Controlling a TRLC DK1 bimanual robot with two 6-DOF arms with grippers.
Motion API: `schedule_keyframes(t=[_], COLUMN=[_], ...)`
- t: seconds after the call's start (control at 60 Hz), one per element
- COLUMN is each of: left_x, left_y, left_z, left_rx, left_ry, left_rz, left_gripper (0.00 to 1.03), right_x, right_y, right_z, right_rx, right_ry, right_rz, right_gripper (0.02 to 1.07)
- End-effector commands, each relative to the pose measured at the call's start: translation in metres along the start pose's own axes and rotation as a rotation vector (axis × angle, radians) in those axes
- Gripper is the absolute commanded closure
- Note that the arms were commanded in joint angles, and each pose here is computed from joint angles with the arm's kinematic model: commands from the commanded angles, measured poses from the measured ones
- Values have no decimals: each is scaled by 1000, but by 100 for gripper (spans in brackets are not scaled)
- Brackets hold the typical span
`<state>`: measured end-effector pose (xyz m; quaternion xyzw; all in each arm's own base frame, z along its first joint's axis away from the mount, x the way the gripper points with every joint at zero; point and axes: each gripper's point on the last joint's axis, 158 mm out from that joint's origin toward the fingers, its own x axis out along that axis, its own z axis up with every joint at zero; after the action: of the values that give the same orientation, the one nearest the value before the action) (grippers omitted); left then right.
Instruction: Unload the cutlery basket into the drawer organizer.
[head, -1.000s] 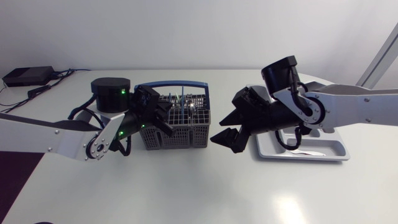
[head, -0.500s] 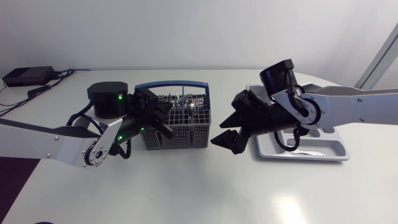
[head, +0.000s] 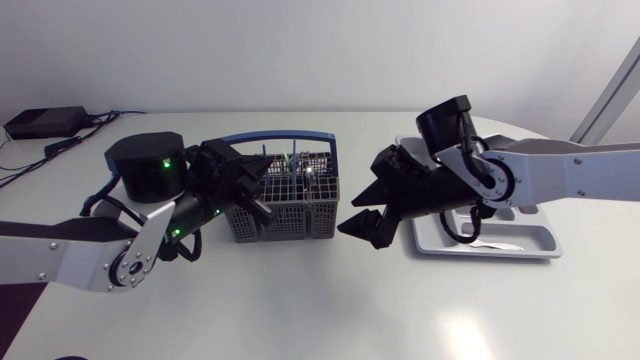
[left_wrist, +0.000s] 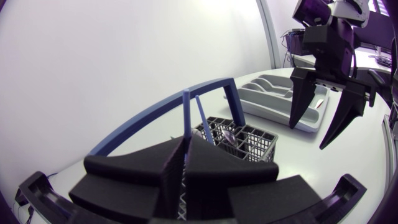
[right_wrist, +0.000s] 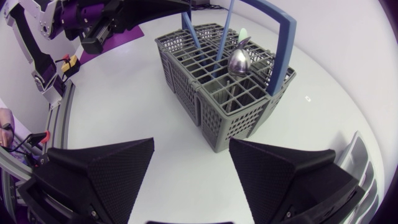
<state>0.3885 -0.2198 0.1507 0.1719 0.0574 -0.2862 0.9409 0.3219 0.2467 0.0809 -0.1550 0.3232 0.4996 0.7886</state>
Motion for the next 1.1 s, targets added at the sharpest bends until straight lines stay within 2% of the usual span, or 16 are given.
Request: schedule_keyframes(t=[0.0, 0.5, 0.717, 0.867, 1.083], left_x=[-10, -39, -52, -58, -52], left_y=[-6, -3, 4, 1, -2], left_z=[5, 42, 62, 76, 88], left_rx=[25, 43, 26, -26, -199], left_ry=[-22, -122, -150, -132, -29], left_rz=[-7, 22, 34, -18, -196], left_gripper=[89, 89, 89, 89, 89], right_x=[4, -1, -14, -30, -44], right_y=[8, 29, 33, 35, 45], right_z=[-6, 10, 28, 44, 55], right_rx=[-4, -57, -111, -137, -146], right_ry=[13, -14, -63, -114, -158], right_rz=[19, 35, 1, -22, -7], right_gripper=[20, 20, 20, 20, 20])
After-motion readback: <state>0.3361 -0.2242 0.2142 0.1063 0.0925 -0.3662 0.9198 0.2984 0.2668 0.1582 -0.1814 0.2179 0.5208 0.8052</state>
